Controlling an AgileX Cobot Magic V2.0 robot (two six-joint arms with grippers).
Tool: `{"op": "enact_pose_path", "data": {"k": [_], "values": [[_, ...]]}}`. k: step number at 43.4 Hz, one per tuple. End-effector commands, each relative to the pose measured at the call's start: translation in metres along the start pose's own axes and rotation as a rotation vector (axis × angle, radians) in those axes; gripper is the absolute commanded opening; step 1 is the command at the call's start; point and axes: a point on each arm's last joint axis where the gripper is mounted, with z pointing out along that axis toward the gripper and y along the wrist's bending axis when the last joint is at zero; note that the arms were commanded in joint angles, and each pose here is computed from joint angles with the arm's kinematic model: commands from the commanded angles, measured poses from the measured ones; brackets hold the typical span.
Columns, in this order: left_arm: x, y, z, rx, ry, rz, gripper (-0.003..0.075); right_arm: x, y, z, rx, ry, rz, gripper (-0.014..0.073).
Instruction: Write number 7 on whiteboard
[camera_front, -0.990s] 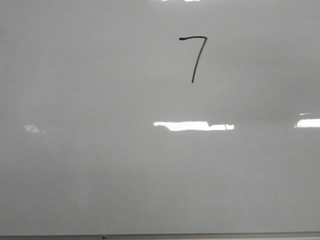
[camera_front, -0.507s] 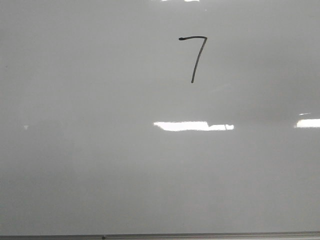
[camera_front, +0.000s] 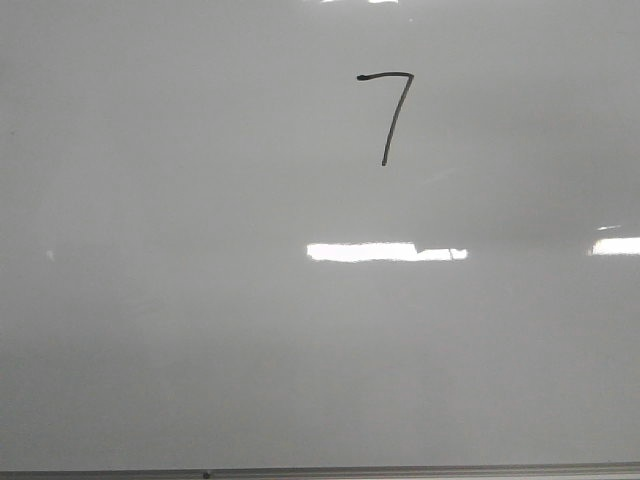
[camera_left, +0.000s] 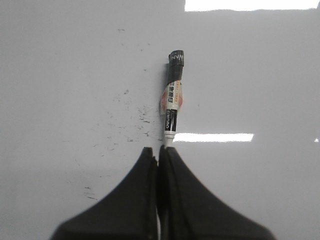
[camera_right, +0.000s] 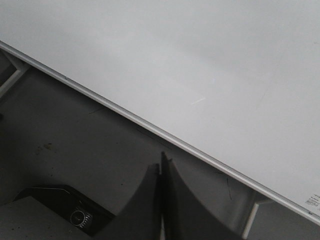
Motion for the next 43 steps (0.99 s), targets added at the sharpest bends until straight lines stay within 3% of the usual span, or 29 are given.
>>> {"op": "enact_pose_path", "data": {"k": [1, 8, 43], "values": [[-0.0047, -0.0003, -0.0009, 0.003, -0.091, -0.001, -0.0020, -0.0088, -0.0012, -0.0044, 0.014, -0.068, -0.007, -0.0066], [-0.0052, -0.0002, -0.0011, 0.000, -0.098, 0.049, -0.0020, -0.0088, -0.0012, -0.0044, 0.014, -0.068, -0.007, -0.0066], [-0.0051, -0.0012, -0.0010, 0.019, -0.097, 0.043, -0.0020, -0.0088, -0.0012, -0.0044, 0.014, -0.068, -0.007, -0.0066]]}}
